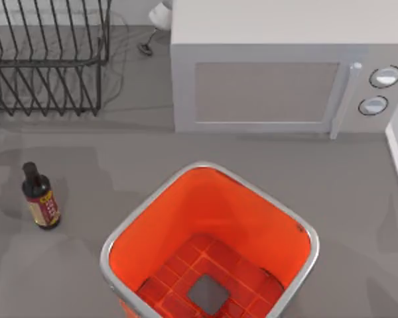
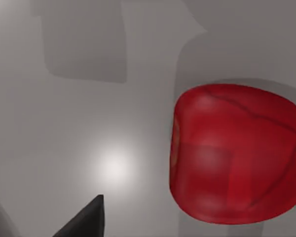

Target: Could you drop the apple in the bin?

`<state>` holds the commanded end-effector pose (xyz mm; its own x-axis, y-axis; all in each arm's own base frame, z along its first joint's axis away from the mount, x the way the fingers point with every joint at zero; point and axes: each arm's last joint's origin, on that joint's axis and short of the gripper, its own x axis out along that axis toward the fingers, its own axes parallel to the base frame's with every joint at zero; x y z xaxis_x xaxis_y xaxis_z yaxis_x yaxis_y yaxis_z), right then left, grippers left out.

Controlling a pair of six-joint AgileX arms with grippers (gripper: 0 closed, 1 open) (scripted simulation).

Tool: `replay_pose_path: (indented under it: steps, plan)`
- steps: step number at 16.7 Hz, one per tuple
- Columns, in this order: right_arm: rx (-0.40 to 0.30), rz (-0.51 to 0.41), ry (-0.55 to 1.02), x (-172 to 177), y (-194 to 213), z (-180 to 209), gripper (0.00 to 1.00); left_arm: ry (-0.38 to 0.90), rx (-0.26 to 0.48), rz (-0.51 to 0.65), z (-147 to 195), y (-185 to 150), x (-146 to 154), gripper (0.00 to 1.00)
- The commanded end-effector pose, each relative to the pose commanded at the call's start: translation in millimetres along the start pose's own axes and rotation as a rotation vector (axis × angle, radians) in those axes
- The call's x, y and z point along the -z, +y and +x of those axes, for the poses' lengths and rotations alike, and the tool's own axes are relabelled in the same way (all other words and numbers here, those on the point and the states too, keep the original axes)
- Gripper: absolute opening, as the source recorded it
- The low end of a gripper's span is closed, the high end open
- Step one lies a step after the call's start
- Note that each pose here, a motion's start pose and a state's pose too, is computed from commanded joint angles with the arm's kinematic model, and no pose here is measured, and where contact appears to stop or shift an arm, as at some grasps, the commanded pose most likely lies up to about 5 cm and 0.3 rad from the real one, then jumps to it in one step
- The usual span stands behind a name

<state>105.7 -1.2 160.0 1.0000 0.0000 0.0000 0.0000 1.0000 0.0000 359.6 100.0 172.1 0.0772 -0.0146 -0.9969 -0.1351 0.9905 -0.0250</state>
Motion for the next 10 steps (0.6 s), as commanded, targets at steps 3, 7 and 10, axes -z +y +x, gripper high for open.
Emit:
replay_pose_path:
  steps: [3, 7, 10]
  plan:
    - [0.000, 0.000, 0.000, 0, 0, 0, 1.00, -0.005, -0.001, -0.001, 27, 1, -2, 1.00]
    - [0.000, 0.000, 0.000, 0, 0, 0, 1.00, -0.004, -0.001, -0.001, 62, 1, -1, 1.00]
    - [0.000, 0.000, 0.000, 0, 0, 0, 1.00, -0.003, 0.000, -0.001, 64, 1, 0, 1.00]
